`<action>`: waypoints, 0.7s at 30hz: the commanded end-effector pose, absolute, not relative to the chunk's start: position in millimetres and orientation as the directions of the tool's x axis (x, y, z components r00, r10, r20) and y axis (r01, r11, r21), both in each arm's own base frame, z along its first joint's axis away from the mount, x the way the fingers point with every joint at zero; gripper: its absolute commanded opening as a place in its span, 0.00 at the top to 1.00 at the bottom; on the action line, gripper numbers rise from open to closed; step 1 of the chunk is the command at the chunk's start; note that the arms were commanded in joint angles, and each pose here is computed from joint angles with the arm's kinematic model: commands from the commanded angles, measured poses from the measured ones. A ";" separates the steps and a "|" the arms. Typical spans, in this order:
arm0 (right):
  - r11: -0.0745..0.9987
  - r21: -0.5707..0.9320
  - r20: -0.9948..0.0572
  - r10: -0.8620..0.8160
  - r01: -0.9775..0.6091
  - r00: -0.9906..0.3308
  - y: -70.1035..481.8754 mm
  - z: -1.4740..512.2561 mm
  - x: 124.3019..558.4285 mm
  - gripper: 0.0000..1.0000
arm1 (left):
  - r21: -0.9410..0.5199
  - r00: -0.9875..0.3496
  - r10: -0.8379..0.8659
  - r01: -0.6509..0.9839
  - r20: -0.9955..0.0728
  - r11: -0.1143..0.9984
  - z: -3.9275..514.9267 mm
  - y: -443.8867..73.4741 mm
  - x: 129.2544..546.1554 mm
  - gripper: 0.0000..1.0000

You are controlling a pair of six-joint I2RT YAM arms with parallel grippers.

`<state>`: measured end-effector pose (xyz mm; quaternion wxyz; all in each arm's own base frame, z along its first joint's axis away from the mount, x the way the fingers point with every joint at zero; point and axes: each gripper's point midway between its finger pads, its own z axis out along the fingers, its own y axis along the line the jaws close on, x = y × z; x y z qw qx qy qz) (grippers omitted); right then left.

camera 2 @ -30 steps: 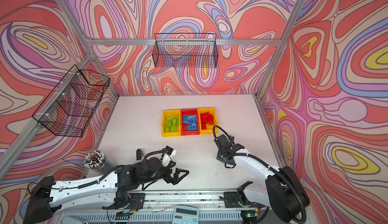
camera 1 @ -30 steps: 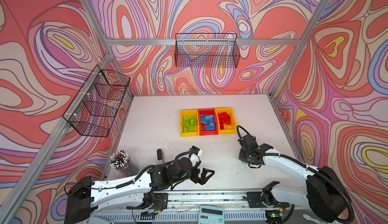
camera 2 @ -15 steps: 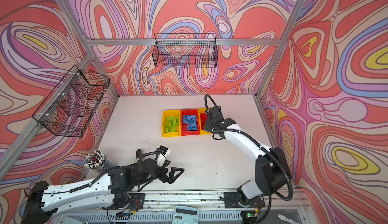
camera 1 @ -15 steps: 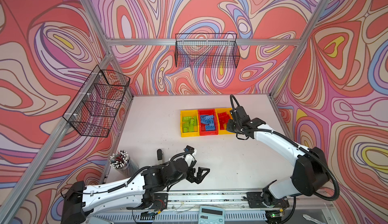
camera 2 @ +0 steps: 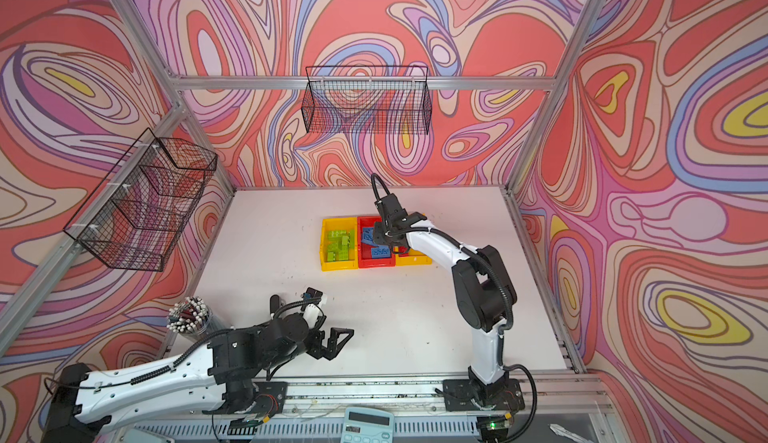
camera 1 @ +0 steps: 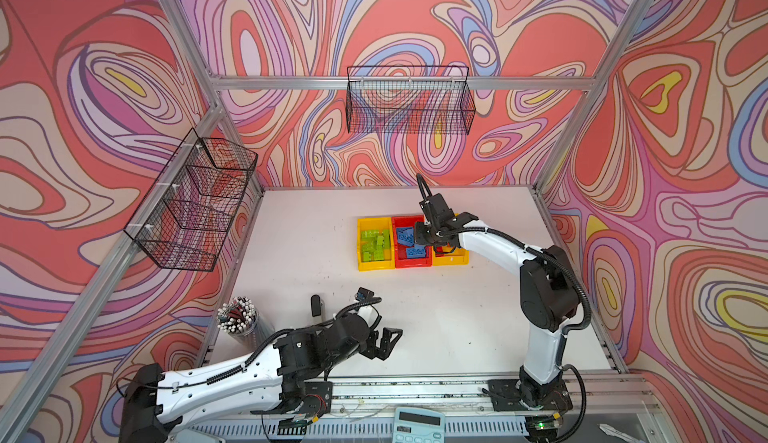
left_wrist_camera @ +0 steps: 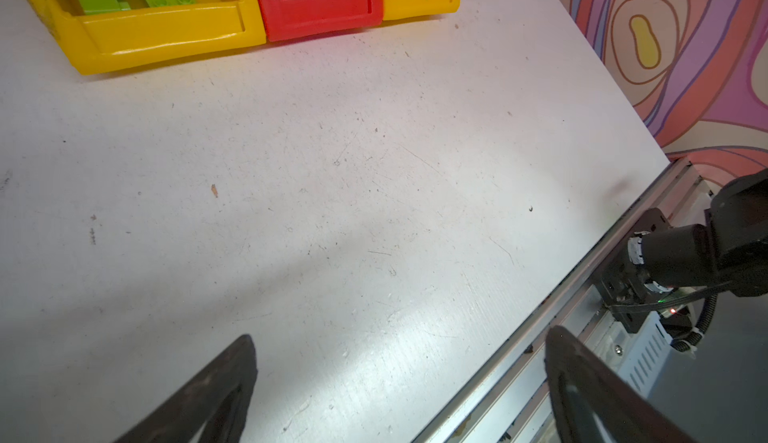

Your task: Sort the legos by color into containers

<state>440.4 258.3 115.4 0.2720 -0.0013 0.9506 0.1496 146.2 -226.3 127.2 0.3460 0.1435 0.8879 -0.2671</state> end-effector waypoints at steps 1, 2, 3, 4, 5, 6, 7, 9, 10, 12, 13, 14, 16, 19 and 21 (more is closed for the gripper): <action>0.940 0.310 -0.531 0.049 -0.140 -0.846 275.1 119.1 445.7 0.65 | -0.342 -0.726 0.071 0.406 -0.684 0.847 129.1 -220.4 152.6 0.00; 0.937 0.316 -0.530 0.042 -0.151 -0.847 277.3 119.6 445.7 0.60 | -0.343 -0.719 0.059 0.400 -0.692 0.850 140.4 -222.1 156.5 0.00; 0.933 0.321 -0.531 0.036 -0.162 -0.847 279.6 121.2 444.7 0.51 | -0.328 -0.718 0.066 0.395 -0.692 0.858 141.3 -220.4 157.8 0.00; 0.930 0.324 -0.538 0.031 -0.172 -0.842 281.2 124.6 444.4 0.40 | -0.312 -0.717 0.070 0.387 -0.693 0.868 142.6 -218.1 159.9 0.00; 0.928 0.326 -0.549 0.028 -0.183 -0.835 281.9 129.5 444.0 0.31 | -0.300 -0.714 0.076 0.385 -0.696 0.873 144.6 -216.8 161.3 0.00; 0.924 0.331 -0.561 0.029 -0.192 -0.827 282.2 136.7 443.2 0.25 | -0.289 -0.711 0.081 0.384 -0.699 0.877 146.4 -215.5 162.5 0.00; 0.920 0.335 -0.575 0.028 -0.204 -0.818 282.7 144.3 441.7 0.19 | -0.279 -0.705 0.081 0.380 -0.704 0.882 149.4 -213.9 164.2 0.00; 0.913 0.338 -0.596 0.021 -0.227 -0.803 281.3 157.7 438.1 0.12 | -0.260 -0.694 0.070 0.359 -0.716 0.896 154.4 -208.0 168.8 0.00; 0.909 0.340 -0.608 0.018 -0.240 -0.793 280.0 166.1 435.6 0.03 | -0.251 -0.687 0.061 0.344 -0.724 0.905 157.7 -204.1 172.0 0.00; 0.906 0.335 -0.622 0.006 -0.259 -0.783 276.2 176.1 427.4 0.02 | -0.227 -0.669 0.045 0.313 -0.742 0.922 164.1 -195.3 177.9 0.00; 0.906 0.331 -0.629 0.002 -0.265 -0.778 273.2 180.0 423.2 0.02 | -0.207 -0.654 0.034 0.287 -0.755 0.935 168.4 -188.6 181.7 0.00; 0.906 0.325 -0.630 -0.006 -0.270 -0.776 269.7 180.8 417.7 0.02 | -0.186 -0.636 0.018 0.253 -0.772 0.949 173.1 -180.0 186.2 0.00; 0.906 0.317 -0.650 -0.009 -0.282 -0.760 260.5 191.6 406.0 0.02 | -0.148 -0.603 -0.007 0.185 -0.798 0.972 181.2 -163.2 192.7 0.00; 0.914 0.297 -0.671 -0.007 -0.277 -0.741 243.8 195.1 387.7 0.02 | -0.109 -0.548 -0.037 0.099 -0.836 0.989 194.2 -140.2 199.1 0.00; 0.923 0.281 -0.692 0.005 -0.263 -0.722 229.7 198.3 376.3 0.02 | -0.090 -0.510 -0.047 0.059 -0.859 0.994 202.6 -128.3 201.9 0.00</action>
